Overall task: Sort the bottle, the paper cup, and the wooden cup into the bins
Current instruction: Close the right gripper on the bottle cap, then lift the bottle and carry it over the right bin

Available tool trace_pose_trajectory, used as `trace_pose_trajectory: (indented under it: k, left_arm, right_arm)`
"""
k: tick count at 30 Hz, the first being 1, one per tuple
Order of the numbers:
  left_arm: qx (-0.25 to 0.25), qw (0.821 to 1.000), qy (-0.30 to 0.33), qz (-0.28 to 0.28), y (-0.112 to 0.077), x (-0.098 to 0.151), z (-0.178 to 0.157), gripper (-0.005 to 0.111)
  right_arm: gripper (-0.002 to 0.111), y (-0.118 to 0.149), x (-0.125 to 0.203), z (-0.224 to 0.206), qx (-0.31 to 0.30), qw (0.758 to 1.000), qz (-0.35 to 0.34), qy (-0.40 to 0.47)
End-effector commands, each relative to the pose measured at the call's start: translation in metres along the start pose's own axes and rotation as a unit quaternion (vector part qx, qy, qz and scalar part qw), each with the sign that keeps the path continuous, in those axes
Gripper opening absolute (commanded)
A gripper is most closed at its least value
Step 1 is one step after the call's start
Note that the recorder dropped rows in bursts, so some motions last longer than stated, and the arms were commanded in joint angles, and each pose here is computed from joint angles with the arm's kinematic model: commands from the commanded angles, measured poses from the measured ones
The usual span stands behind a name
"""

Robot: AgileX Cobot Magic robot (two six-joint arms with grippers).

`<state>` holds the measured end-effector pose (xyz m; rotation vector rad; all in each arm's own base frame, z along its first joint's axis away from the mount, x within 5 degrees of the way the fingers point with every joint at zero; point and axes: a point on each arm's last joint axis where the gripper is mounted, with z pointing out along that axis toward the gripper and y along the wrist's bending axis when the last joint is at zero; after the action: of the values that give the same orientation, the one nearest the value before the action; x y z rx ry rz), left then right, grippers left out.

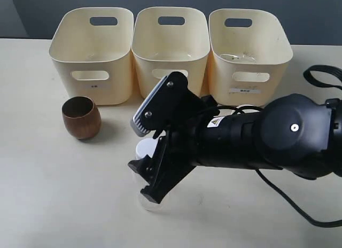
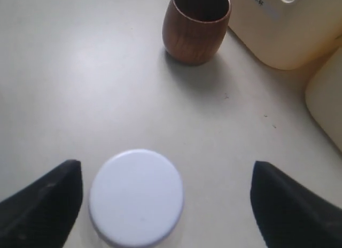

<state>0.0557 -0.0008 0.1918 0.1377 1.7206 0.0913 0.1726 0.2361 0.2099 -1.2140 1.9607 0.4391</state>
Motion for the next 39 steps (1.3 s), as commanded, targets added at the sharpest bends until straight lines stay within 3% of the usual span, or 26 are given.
trace_pose_trajectory:
  k: [1, 10, 15, 24, 29, 39]
  left_arm:
    - [-0.001, 1.0, -0.001, -0.002, 0.0, 0.0, 0.0, 0.0]
    - [-0.001, 1.0, -0.001, -0.002, 0.0, 0.0, 0.0, 0.0]
    - [-0.001, 1.0, -0.001, -0.002, 0.0, 0.0, 0.0, 0.0]
    - [-0.001, 1.0, -0.001, -0.002, 0.0, 0.0, 0.0, 0.0]
    - [-0.001, 1.0, -0.001, -0.002, 0.0, 0.0, 0.0, 0.0]
    - [-0.001, 1.0, -0.001, -0.002, 0.0, 0.0, 0.0, 0.0]
  right_arm:
    - [0.081, -0.001, -0.003, 0.0, 0.012, 1.0, -0.008, -0.007]
    - [0.08, -0.001, -0.002, 0.0, 0.011, 1.0, -0.007, -0.007]
    - [0.054, -0.001, -0.002, 0.0, 0.009, 1.0, -0.007, -0.006]
    - [0.026, 0.002, -0.001, 0.0, -0.005, 1.0, -0.005, 0.0]
    - [0.001, 0.002, -0.001, 0.0, -0.008, 1.0, -0.005, 0.001]
    - [-0.001, -0.009, -0.024, -0.03, 0.05, 0.995, 0.022, -0.078]
